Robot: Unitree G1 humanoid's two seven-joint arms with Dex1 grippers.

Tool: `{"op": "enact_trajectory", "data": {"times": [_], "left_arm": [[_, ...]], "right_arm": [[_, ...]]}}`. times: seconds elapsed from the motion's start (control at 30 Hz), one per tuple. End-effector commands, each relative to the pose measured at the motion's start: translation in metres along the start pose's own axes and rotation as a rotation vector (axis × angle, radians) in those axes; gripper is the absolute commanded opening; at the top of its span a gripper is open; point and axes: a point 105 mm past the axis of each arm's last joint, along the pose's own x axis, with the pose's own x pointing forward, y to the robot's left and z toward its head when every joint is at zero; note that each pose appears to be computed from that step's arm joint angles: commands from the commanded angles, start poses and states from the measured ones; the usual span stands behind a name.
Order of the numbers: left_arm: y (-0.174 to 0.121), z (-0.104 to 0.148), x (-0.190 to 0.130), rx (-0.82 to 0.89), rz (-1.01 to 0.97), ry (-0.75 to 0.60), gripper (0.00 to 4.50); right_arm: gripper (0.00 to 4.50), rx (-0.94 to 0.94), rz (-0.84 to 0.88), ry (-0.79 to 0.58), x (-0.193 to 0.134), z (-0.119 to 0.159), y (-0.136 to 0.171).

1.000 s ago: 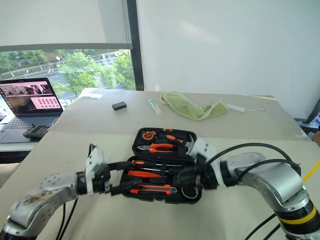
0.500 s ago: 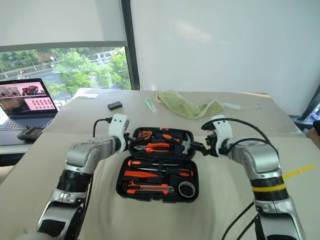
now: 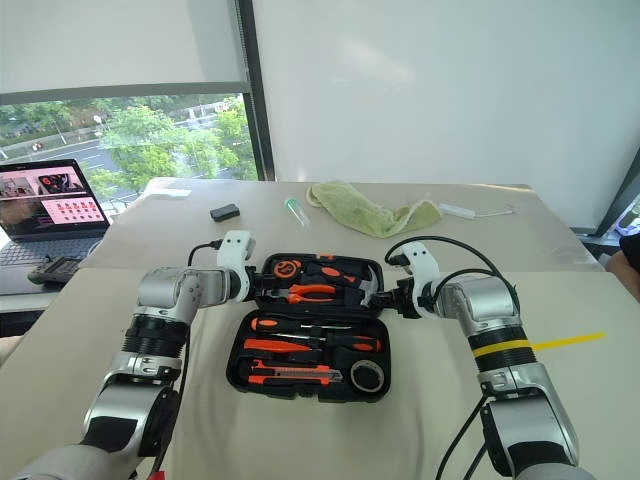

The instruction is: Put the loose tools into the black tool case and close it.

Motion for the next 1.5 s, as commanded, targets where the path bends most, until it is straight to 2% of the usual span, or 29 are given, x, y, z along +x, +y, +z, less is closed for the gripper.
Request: {"op": "enact_trajectory", "data": {"times": [0.03,0.1,0.13,0.33,0.53,0.63,0.77,0.87,0.93,1.1,1.33,1.5], "left_arm": [[0.005,-0.007,-0.001,-0.04,0.004,0.018,0.97],[0.002,-0.009,-0.002,-0.067,-0.022,0.016,0.19],[0.001,-0.01,-0.003,-0.077,-0.039,0.018,0.02],[-0.012,-0.011,-0.021,-0.098,-0.165,-0.028,0.01],[-0.028,-0.022,-0.051,-0.107,-0.298,-0.041,0.01],[-0.035,-0.03,-0.063,-0.07,-0.334,-0.04,0.01],[-0.039,-0.038,-0.071,0.01,-0.365,-0.073,0.01],[-0.045,-0.03,-0.077,0.121,-0.395,-0.2,0.01],[-0.05,-0.025,-0.084,0.195,-0.423,-0.329,0.01],[-0.053,-0.031,-0.101,0.444,-0.442,-0.518,0.01],[-0.047,-0.049,-0.107,0.911,-0.422,-0.652,0.01],[-0.038,-0.057,-0.114,1.088,-0.422,-0.711,0.01]], "right_arm": [[0.95,-0.026,-0.016,-0.018,-0.005,0.005,-0.003],[0.17,-0.03,-0.002,-0.029,-0.005,0.005,-0.001],[0.01,-0.033,0.01,-0.036,-0.007,0.005,0.002],[0.0,-0.048,0.083,-0.124,-0.025,0.005,0.025],[0.0,-0.076,0.118,-0.176,-0.047,-0.011,0.05],[0.0,-0.078,0.121,-0.217,-0.056,-0.015,0.059],[0.0,-0.206,0.077,-0.307,-0.065,-0.017,0.068],[0.0,-0.242,0.055,-0.39,-0.069,-0.012,0.069],[0.0,-0.333,0.029,-0.461,-0.074,-0.009,0.074],[0.0,-0.51,-0.051,-0.574,-0.083,-0.008,0.081],[0.0,-0.845,-0.157,-0.594,-0.085,-0.025,0.084],[0.0,-1.015,-0.17,-0.567,-0.095,-0.049,0.084]]}}
